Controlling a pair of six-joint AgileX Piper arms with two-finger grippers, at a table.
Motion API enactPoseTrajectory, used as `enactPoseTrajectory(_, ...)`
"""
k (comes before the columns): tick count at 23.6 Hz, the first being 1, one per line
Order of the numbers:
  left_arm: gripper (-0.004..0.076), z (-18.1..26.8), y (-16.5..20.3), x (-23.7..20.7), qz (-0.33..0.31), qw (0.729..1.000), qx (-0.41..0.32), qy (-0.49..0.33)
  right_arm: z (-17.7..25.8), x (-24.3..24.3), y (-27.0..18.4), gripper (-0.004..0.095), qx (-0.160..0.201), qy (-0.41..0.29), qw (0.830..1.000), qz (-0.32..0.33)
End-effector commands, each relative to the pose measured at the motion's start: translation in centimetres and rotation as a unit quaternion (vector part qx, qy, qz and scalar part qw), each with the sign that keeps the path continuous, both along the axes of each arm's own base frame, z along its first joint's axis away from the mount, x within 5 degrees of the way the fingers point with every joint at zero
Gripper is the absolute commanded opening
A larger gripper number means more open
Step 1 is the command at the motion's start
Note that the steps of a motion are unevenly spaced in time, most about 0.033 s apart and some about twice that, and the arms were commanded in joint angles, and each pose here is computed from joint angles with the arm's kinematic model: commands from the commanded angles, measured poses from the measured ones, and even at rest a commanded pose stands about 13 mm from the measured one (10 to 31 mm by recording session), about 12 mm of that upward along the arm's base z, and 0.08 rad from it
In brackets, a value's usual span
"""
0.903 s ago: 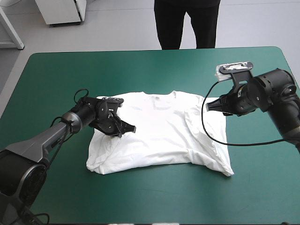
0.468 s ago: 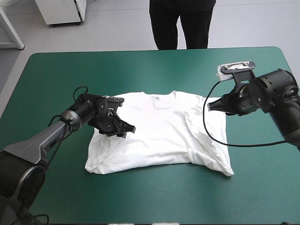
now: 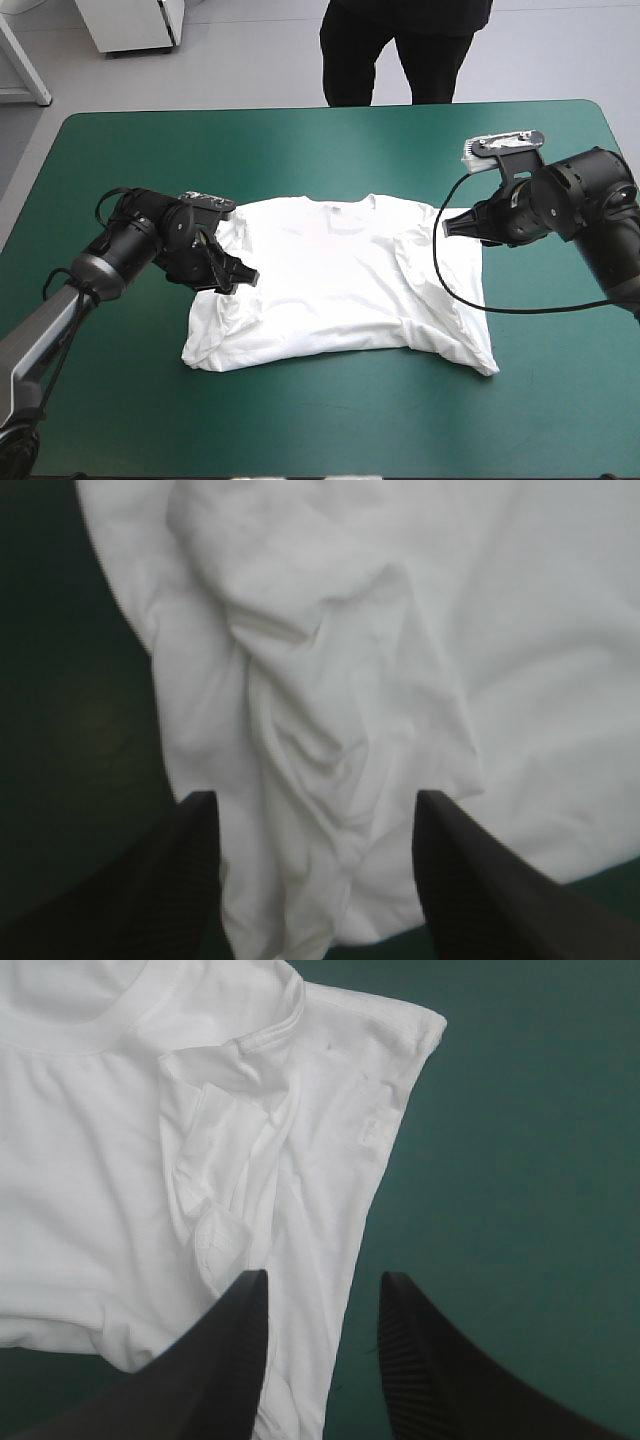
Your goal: Fold the cloth
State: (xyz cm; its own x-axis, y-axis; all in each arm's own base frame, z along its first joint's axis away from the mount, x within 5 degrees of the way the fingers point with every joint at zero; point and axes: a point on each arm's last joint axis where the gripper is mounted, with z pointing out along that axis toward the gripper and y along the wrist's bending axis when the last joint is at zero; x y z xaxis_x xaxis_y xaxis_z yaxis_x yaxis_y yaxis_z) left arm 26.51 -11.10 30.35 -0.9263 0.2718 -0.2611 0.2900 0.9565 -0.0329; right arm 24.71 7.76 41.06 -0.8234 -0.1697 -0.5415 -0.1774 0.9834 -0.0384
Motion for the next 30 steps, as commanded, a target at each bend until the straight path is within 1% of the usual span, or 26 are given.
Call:
enactPoseTrajectory(1, 0.0424, 1.8, 1.0, -2.0, 0.023, 1.0, 0.001, -0.011, 1.8, -1.0, -0.5, 0.0347, 0.008, -0.033, 0.999, -0.002)
enactPoseTrajectory(3, 0.0421, 1.4, 1.3, -2.9, 0.027, 1.0, 0.003, -0.001, 1.9, -1.1, -0.5, 0.0347, 0.01, -0.035, 0.999, -0.002)
enactPoseTrajectory(10, 0.0421, 0.6, 2.8, -6.2, 0.085, 0.996, -0.008, 0.009, 2.4, -1.7, -0.7, 0.0347, 0.013, -0.044, 0.999, -0.002)
enactPoseTrajectory(14, 0.042, -1.0, 3.5, -7.9, 0.111, 0.993, -0.009, 0.023, 2.5, -1.8, -0.8, 0.0347, 0.012, -0.046, 0.999, -0.001)
enactPoseTrajectory(16, 0.042, -2.8, 3.8, -8.6, 0.126, 0.991, -0.005, 0.033, 2.5, -1.8, -0.8, 0.0347, 0.012, -0.045, 0.999, 0.001)
enactPoseTrajectory(20, 0.042, -4.9, 3.7, -8.5, 0.152, 0.988, -0.024, 0.015, 2.5, -1.8, -0.7, 0.0347, 0.014, -0.044, 0.999, 0.004)
enactPoseTrajectory(23, 0.042, -5.0, 3.6, -8.1, 0.155, 0.987, -0.034, -0.003, 2.5, -1.8, -0.7, 0.0347, 0.014, -0.044, 0.999, 0.004)
enactPoseTrajectory(27, 0.042, -7.3, 3.1, -6.7, 0.159, 0.987, -0.007, 0.033, 2.5, -1.9, -0.7, 0.0347, 0.011, -0.046, 0.999, 0.008)
enactPoseTrajectory(30, 0.0402, -8.7, 2.8, -5.9, 0.162, 0.986, 0.0, 0.044, 2.8, -2.1, -0.9, 0.0347, 0.009, -0.052, 0.999, 0.007)
